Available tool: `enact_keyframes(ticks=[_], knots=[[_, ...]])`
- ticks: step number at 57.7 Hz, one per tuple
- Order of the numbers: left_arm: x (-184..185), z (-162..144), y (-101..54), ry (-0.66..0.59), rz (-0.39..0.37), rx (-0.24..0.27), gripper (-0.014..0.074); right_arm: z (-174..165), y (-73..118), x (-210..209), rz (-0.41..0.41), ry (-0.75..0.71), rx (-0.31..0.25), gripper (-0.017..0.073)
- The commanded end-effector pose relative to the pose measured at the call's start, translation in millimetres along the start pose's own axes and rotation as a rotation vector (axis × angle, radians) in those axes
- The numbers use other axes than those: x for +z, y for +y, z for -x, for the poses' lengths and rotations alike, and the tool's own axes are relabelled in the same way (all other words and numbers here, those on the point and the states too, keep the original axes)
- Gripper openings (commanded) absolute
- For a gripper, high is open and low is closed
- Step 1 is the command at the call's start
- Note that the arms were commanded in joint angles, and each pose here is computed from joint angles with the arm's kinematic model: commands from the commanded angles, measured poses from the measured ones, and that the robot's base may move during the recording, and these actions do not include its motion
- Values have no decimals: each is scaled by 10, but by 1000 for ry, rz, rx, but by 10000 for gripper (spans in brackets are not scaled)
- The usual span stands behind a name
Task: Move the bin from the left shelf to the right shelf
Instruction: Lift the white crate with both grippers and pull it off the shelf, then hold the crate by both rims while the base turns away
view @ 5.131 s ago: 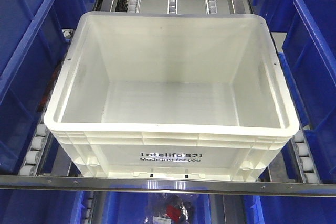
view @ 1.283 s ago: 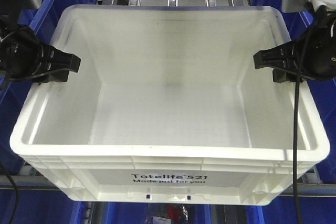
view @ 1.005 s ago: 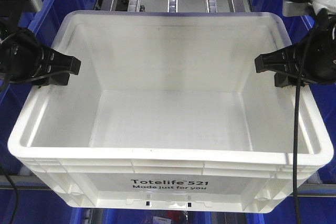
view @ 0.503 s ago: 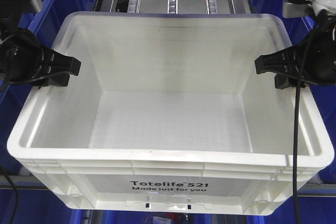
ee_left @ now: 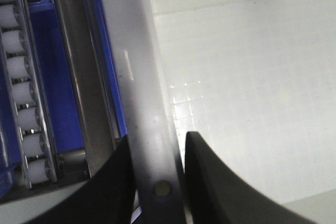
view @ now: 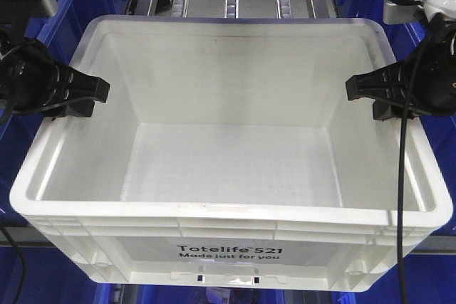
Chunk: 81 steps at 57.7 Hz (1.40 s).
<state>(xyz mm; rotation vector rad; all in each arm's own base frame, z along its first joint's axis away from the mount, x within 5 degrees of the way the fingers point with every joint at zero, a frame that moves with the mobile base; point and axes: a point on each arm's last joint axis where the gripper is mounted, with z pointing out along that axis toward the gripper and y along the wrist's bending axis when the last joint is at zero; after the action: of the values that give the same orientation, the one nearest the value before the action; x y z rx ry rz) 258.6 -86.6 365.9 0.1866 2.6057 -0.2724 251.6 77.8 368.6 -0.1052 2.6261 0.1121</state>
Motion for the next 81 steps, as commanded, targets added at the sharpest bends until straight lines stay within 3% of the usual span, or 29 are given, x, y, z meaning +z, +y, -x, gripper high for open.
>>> enact_keyframes(ticks=[1, 81], knots=[[-259, 94, -104, -156, -66, 34, -6, 107, 25, -232, 34, -165, -32, 13], [-259, 93, -104, -155, -66, 34, -6, 102, 23, -234, 33, -161, -32, 13]])
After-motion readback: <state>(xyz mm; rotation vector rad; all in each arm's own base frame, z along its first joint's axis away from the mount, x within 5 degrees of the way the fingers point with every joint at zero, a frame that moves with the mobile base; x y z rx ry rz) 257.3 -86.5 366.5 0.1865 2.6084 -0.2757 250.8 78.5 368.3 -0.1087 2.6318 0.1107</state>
